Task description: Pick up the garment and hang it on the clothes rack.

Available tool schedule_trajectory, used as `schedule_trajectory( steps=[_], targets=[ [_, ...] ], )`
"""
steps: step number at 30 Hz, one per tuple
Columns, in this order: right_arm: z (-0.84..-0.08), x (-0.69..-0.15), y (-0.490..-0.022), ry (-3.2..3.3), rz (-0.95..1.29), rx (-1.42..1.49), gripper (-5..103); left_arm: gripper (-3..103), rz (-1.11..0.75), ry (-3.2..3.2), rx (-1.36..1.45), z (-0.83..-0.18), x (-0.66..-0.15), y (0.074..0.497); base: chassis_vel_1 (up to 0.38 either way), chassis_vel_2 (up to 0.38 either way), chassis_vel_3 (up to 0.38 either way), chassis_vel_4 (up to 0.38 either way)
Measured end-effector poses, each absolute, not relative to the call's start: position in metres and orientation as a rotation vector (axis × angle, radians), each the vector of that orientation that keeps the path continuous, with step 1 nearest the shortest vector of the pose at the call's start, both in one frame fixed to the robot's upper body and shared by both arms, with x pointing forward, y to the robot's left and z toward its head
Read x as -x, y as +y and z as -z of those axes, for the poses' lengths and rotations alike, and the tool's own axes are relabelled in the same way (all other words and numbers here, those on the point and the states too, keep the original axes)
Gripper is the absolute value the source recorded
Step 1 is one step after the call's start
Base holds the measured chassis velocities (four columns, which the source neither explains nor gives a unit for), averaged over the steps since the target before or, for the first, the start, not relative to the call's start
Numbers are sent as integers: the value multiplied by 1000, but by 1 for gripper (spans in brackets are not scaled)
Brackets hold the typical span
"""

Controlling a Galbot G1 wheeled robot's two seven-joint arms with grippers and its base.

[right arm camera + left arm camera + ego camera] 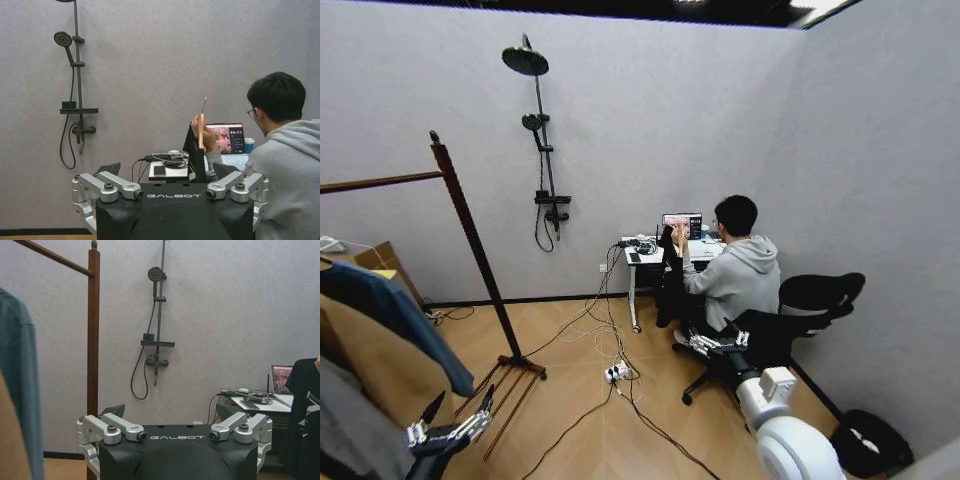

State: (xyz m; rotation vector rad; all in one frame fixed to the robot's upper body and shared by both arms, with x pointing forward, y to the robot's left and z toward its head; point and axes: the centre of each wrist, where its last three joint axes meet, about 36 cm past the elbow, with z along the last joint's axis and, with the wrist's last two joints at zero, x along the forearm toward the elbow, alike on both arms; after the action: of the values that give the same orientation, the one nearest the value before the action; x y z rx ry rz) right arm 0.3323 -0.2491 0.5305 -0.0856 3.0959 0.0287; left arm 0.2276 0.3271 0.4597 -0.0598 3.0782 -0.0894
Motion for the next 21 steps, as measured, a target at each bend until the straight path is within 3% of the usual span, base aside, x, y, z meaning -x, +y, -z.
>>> schedule_trajectory(
  steps=[13,21],
  targets=[
    [-529,-341,-250,3089,-24,78,100,100,90,3078,60,-460,-228,327,-353,364,373,-366],
    [-527,-372,-273,3078,28,14,100,100,90,3078,60,-460,-228,327,-210,240,173,-199]
  ],
)
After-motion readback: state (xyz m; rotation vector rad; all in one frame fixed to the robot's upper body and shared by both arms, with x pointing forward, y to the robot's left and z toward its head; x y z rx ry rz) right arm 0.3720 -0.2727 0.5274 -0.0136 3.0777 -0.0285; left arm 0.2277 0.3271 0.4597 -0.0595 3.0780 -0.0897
